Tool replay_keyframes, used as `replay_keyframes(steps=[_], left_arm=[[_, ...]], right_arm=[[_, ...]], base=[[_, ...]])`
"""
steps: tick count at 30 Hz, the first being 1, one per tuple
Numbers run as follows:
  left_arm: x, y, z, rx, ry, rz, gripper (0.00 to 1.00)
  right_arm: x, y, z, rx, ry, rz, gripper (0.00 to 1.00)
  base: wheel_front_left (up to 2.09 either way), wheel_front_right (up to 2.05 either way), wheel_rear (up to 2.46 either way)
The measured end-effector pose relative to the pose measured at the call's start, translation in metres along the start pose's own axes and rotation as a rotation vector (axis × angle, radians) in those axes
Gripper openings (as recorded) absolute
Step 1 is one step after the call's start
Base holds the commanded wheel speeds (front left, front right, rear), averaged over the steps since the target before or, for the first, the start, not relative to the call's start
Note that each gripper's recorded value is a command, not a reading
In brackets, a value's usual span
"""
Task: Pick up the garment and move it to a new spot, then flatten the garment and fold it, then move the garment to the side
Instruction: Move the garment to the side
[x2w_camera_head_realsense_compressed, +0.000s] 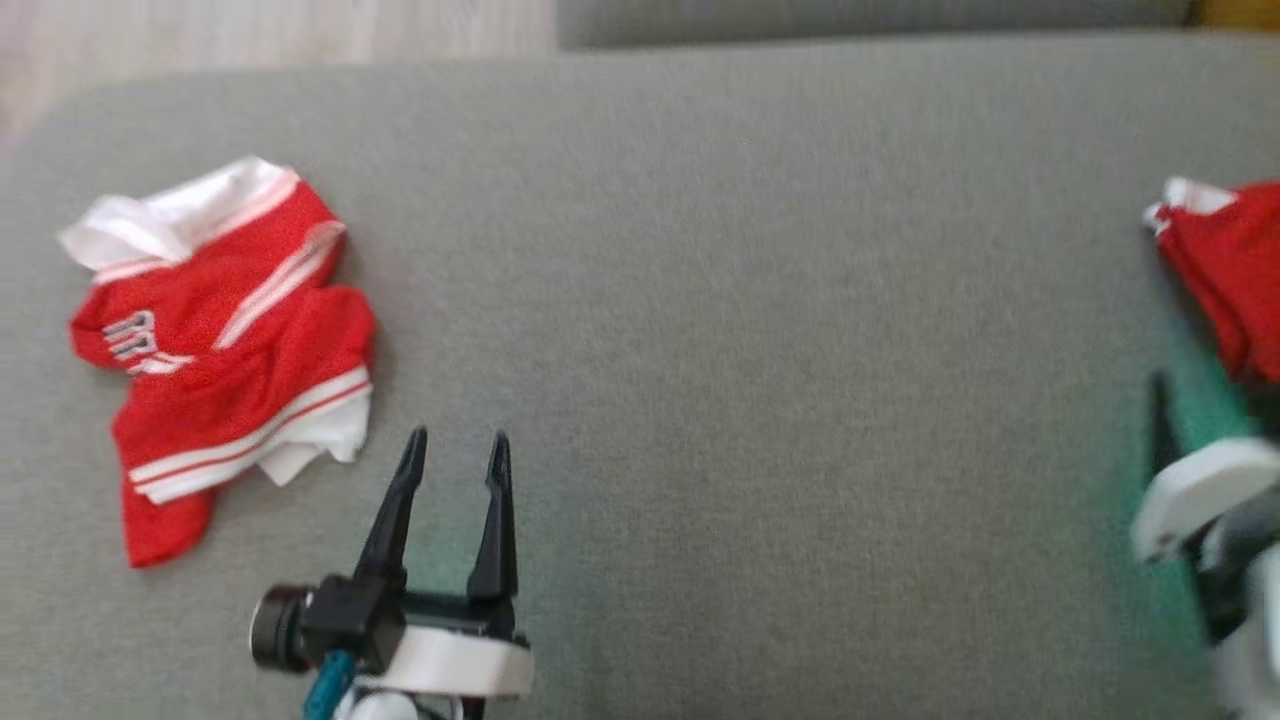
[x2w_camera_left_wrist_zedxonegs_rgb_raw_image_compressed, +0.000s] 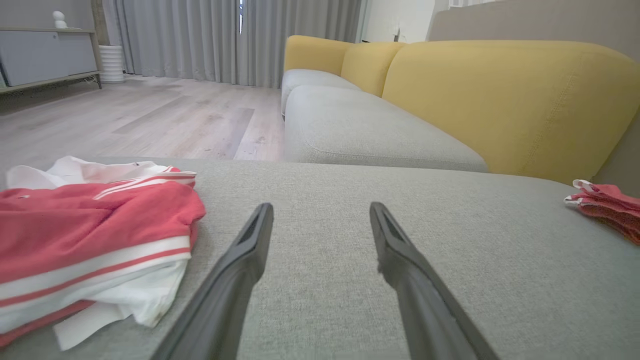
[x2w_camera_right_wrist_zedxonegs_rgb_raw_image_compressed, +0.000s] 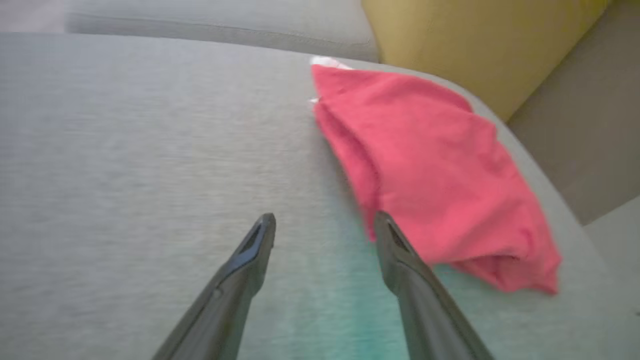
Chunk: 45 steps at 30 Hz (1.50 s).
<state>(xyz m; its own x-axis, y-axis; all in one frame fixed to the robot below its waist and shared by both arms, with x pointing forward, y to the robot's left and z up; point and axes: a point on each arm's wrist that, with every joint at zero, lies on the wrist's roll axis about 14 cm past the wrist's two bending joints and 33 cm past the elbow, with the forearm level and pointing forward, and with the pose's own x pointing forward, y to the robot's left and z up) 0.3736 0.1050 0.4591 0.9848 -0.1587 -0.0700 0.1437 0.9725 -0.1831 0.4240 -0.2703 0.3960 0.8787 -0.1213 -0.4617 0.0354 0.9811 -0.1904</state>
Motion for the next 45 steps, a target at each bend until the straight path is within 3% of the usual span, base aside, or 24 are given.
replay_keyframes(steps=[8,14,23,30,45], left_arm=[[-0.051,0.013,0.016,-0.006,-0.058,0.100,1.00],[-0.081,0.028,0.035,0.000,-0.138,0.177,1.00],[-0.104,0.040,0.047,0.000,-0.195,0.222,1.00],[-0.107,0.041,0.042,0.044,-0.180,0.206,1.00],[-0.108,0.044,0.035,0.056,-0.155,0.204,1.00]], right_arm=[[-0.046,0.088,0.021,0.136,-0.214,0.225,1.00],[-0.083,0.129,0.040,0.244,-0.346,0.339,1.00],[-0.131,0.125,0.075,0.319,-0.537,0.357,1.00],[-0.147,0.128,0.044,0.297,-0.482,0.365,1.00],[-0.152,0.127,0.040,0.269,-0.483,0.361,1.00]], base=[[0.00,0.00,0.00],[0.00,0.00,0.00],[0.00,0.00,0.00],[0.00,0.00,0.00],[0.00,0.00,0.00]])
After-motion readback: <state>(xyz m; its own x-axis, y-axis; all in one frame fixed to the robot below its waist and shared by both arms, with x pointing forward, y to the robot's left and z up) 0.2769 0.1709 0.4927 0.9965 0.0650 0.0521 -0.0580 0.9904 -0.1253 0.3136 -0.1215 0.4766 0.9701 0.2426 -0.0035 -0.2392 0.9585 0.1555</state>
